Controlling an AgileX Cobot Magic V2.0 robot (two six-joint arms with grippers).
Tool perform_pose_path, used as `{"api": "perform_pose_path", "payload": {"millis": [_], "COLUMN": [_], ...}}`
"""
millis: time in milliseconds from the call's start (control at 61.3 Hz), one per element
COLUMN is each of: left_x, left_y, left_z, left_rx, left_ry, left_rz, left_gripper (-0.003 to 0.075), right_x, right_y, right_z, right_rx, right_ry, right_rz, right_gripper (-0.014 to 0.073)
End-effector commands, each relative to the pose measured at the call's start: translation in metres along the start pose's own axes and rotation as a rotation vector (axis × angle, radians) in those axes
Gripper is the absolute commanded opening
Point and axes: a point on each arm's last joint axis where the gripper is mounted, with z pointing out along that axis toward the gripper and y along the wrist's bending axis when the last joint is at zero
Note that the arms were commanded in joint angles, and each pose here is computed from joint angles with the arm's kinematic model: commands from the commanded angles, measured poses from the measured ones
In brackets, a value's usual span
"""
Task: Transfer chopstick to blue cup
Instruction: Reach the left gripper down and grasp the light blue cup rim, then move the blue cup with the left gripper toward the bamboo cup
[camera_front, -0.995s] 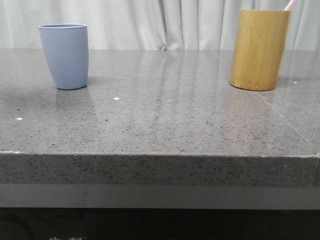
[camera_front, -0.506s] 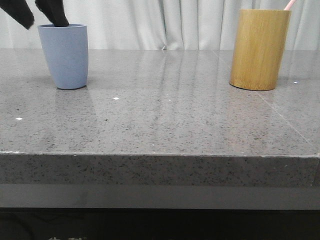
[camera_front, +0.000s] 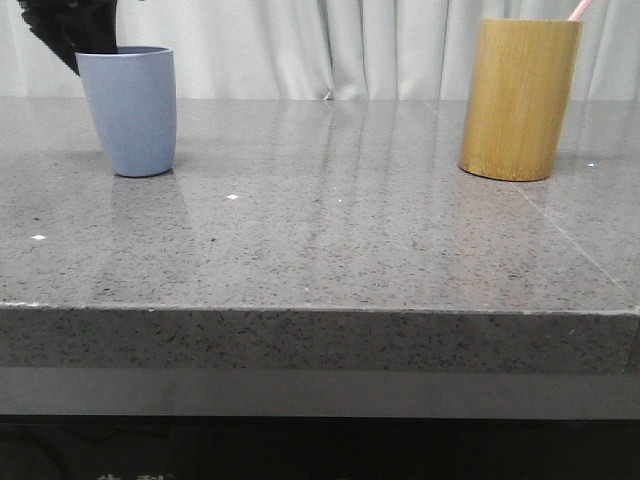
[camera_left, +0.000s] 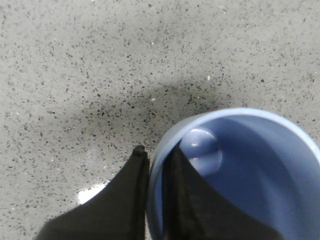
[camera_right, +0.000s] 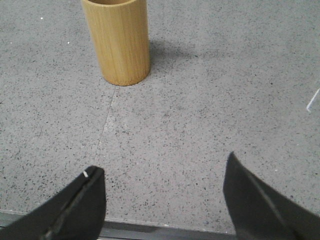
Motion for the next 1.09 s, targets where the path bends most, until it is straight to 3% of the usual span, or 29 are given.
{"api": "perform_pose_path", "payload": {"millis": [0,180,457,636,783,1077], "left_x": [-0.008,-0.014,-0.015,-0.018,-0.021,-0.024], "left_y": [-0.006,-0.027,-0.098,-0.129,-0.142,-0.144], "left_z": [-0.039,-0.052,-0.069,-0.064,-0.056,-0.042], "left_rx": [-0.001,0.024,0.113,0.148,0.159,0.148], "left_ry": [-0.121,-0.153,-0.19,-0.196,-0.19,-0.169], "left_rz": [0.002,0.046,0.198,0.264,0.286,0.292], "left_gripper": [-0.0019,-0.0019,-0.0019,-0.0019,-0.0019,-0.0019], "right_x": [-0.014,-0.014,-0.014,-0.014,-0.014,-0.014], "right_y": [0.001,0.001,0.001,0.001,0.001,0.001], "right_z": [-0.001,-0.001,-0.001,-0.001,-0.001,-0.001], "right_rx": [-0.004,-0.004,-0.004,-0.004,-0.004,-0.004], "right_ry": [-0.086,-0.088,-0.087,-0.087,-0.085,-0.085], "right_rz": [-0.001,-0.001,-0.001,-0.001,-0.001,-0.001], "right_gripper": [0.0518,0.0518,0.0518,0.0518,0.0518,0.0518]}}
